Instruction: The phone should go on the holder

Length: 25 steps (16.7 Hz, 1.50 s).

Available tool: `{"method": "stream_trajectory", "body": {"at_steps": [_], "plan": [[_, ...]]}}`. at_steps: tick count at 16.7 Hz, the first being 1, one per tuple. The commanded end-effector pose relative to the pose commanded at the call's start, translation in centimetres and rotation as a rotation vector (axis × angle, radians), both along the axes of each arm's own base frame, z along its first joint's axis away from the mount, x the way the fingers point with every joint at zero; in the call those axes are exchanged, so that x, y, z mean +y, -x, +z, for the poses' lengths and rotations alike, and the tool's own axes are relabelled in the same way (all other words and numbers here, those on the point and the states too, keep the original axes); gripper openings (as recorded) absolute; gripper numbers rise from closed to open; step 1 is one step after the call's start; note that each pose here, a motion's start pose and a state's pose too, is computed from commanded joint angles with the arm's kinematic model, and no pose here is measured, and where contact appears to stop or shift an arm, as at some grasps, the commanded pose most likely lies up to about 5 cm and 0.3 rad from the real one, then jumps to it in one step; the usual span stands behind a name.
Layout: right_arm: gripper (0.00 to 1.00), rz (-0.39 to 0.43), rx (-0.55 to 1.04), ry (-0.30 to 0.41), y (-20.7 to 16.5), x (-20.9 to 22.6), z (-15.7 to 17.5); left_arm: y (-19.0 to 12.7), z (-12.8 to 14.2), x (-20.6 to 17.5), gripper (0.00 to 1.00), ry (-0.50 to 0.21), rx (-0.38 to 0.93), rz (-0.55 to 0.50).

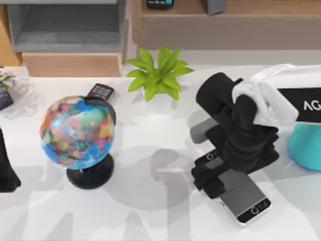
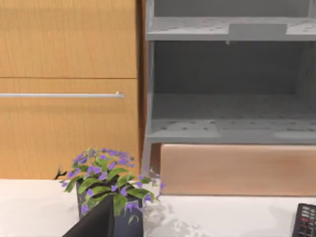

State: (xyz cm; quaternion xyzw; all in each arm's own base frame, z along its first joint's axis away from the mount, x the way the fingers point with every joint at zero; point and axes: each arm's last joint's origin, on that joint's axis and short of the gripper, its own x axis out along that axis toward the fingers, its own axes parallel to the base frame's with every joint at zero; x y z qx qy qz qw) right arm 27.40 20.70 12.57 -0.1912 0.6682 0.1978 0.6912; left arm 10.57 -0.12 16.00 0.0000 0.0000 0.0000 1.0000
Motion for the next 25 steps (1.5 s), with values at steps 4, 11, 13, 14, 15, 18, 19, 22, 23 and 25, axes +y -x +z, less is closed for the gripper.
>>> {"method": "stream_trajectory", "body": {"at_steps": [4,11,13,14,15,18,19,22,23,25], "plan": [[0.0,-0.001,0.001,0.001,0.0,0.0,0.9,0.0,0.0,0.0,1.0,0.0,0.0,0.0],[0.0,-0.015,-0.106,-0.114,-1.0,-0.2,4.2,0.0,0.0,0.0,1.0,0.0,0.0,0.0],[0.0,-0.029,-0.194,-0.209,-1.5,-1.0,6.9,0.0,0.0,0.0,1.0,0.0,0.0,0.0],[0.0,-0.037,-0.244,-0.262,-1.7,-1.6,8.3,0.0,0.0,0.0,1.0,0.0,0.0,0.0],[0.0,-0.046,-0.298,-0.315,-1.8,-2.4,9.8,0.0,0.0,0.0,1.0,0.0,0.0,0.0],[0.0,-0.07,-0.481,-0.472,-1.7,-5.5,14.3,0.0,0.0,0.0,1.0,0.0,0.0,0.0],[0.0,-0.077,-0.548,-0.517,-1.6,-6.8,15.7,0.0,0.0,0.0,1.0,0.0,0.0,0.0],[0.0,-0.095,-0.749,-0.617,-0.8,-10.8,19.2,0.0,0.0,0.0,1.0,0.0,0.0,0.0],[0.0,-0.101,-0.813,-0.635,-0.4,-12.3,20.0,0.0,0.0,0.0,1.0,0.0,0.0,0.0],[0.0,-0.114,-0.931,-0.648,0.5,-15.1,21.0,0.0,0.0,0.0,1.0,0.0,0.0,0.0]]}}
